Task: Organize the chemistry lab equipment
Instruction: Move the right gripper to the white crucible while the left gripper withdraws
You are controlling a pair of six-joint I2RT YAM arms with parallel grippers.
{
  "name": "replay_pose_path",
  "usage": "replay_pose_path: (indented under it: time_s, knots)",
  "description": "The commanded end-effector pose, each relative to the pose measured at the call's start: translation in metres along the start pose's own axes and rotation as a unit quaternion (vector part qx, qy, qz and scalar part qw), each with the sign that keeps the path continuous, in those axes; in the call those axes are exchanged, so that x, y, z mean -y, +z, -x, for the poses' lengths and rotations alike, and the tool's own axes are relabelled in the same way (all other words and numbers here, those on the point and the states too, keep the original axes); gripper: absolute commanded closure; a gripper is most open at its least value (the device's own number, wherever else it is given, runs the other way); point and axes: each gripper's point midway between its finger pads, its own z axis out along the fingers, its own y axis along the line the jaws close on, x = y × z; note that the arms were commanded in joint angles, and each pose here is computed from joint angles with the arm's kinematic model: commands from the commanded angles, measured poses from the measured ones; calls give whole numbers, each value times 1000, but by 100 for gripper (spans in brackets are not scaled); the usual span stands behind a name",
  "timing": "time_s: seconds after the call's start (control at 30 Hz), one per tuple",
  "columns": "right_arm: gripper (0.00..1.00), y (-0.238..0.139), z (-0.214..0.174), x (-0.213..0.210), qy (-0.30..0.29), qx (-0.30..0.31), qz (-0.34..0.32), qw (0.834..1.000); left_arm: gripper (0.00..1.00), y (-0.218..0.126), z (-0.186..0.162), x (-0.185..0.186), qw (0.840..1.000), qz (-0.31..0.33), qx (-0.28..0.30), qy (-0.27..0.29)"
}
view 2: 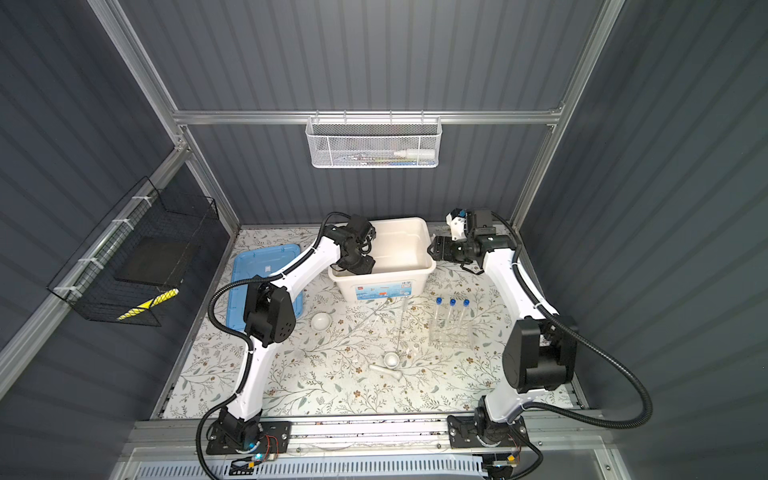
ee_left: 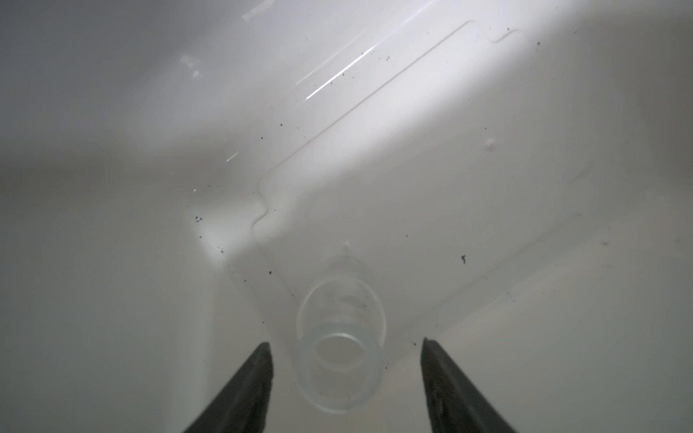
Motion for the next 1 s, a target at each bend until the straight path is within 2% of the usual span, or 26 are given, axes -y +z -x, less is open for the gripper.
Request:
replay_pose_path:
  time_s: [0.0,0.2,0.33,0.5,0.7,0.83,0.97]
  knots:
    - [21,-12,-6,-2,-9,-5,-10,1000,25,-39,24,3,999,-15,49,-7]
    - [17,-34,-10,-13,-44,6,-31,999,7,-78,49,3,993,-17,116,-13]
    - [16,-50,-20,-27,-77,2,-46,996,0,-110,63,2,986,-16,164,-14]
    - [15,-66,-45,-56,-134,-13,-56,989,0,-160,70,-11,973,16,229,-15]
    - [14,-72,-98,-88,-160,-77,-56,983,0,-204,50,-30,957,56,280,-48]
    - [14,-70,-143,-99,-166,-141,-93,972,0,-213,21,-38,954,71,283,-70]
    - [14,-62,-184,-118,-171,-188,-108,961,0,-209,-15,-57,950,119,268,-105]
